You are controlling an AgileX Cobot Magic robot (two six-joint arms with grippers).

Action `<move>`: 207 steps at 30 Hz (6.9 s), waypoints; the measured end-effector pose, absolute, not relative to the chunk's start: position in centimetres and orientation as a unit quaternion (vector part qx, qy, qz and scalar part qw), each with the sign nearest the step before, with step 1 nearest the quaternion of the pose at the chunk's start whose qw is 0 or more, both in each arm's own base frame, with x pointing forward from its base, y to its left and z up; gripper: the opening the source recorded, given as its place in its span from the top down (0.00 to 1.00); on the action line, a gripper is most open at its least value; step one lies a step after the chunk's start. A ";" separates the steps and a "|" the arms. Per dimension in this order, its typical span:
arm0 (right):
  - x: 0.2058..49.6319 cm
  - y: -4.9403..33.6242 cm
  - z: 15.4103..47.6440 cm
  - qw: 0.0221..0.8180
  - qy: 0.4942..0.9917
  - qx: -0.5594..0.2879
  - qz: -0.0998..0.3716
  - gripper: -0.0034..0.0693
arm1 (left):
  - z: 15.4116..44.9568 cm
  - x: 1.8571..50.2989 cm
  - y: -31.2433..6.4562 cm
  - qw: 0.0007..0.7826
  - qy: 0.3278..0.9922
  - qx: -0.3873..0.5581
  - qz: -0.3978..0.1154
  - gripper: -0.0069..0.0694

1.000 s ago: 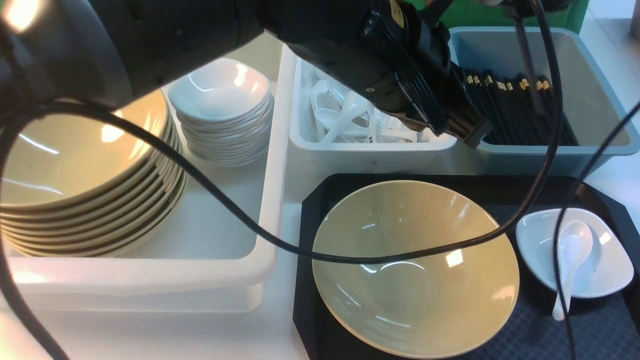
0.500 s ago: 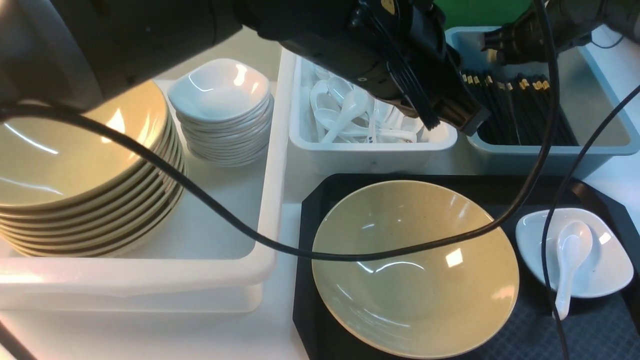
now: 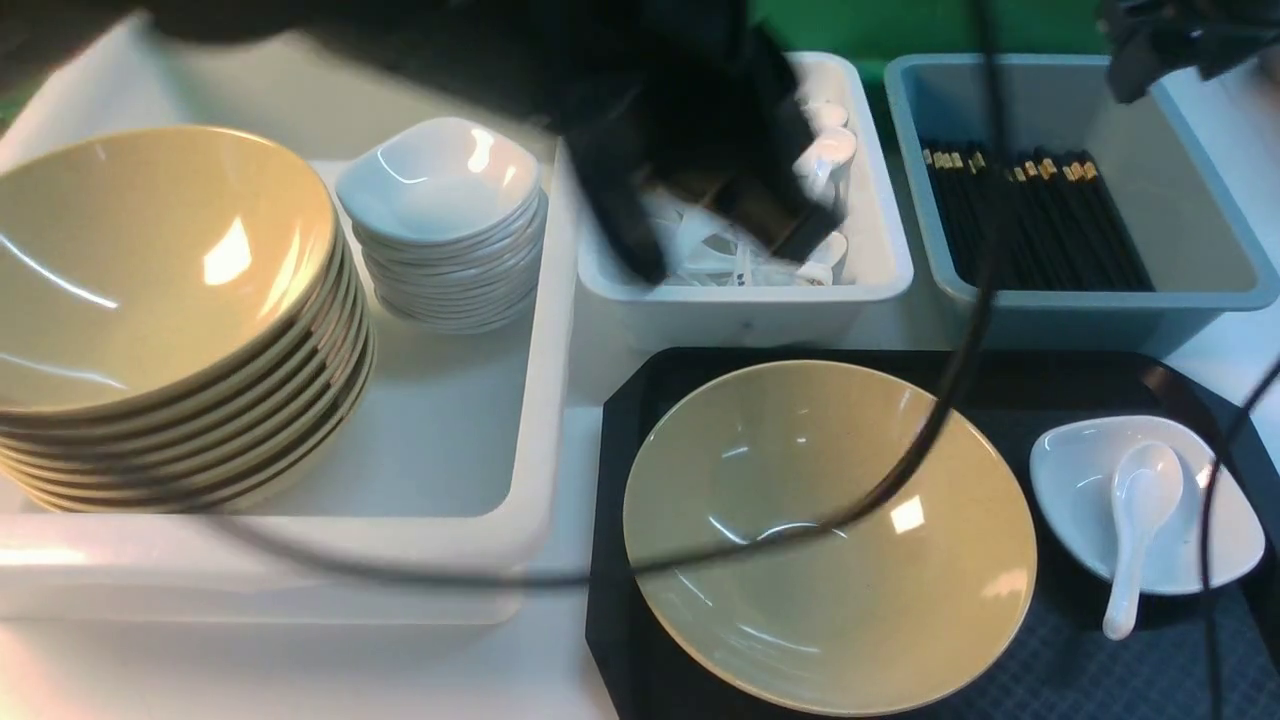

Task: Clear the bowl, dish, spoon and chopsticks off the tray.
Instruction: Use the right arm to grab the soup spoon in the middle, then use the right arm to put the soup spoon into the small storage box in the middle, then use the left arm to grab the yellow noodle bowl on the left, then use the left arm to put the noodle bowl into the large storage box on the left

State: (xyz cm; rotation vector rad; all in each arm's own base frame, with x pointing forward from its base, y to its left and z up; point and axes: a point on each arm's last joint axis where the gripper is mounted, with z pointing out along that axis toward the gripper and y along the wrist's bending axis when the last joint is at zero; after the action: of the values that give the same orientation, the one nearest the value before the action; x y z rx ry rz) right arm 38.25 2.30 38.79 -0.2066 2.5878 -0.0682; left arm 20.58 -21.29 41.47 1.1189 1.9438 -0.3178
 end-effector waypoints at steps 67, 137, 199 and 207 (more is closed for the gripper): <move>30.0 3.6 17.6 0.053 0.997 0.036 0.039 0.62 | 33.9 15.4 -16.9 0.379 0.787 0.462 -0.155 0.92; 19.0 7.9 40.0 0.307 0.908 -0.267 0.097 0.64 | 28.3 31.7 -26.4 0.154 0.904 0.391 -0.074 0.49; 18.7 16.2 41.1 0.315 0.803 -0.456 0.219 0.91 | 37.9 23.0 11.8 0.354 0.900 -0.217 -0.137 0.89; 18.7 16.2 41.1 0.315 0.801 -0.459 0.218 0.91 | 35.1 25.1 13.6 0.324 0.911 -0.221 -0.131 0.70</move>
State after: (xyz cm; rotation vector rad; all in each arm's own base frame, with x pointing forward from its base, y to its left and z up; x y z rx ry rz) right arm 18.72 16.20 41.09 -1.2103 2.1112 0.5742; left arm 25.15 13.59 35.12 -0.5792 2.3885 -0.3427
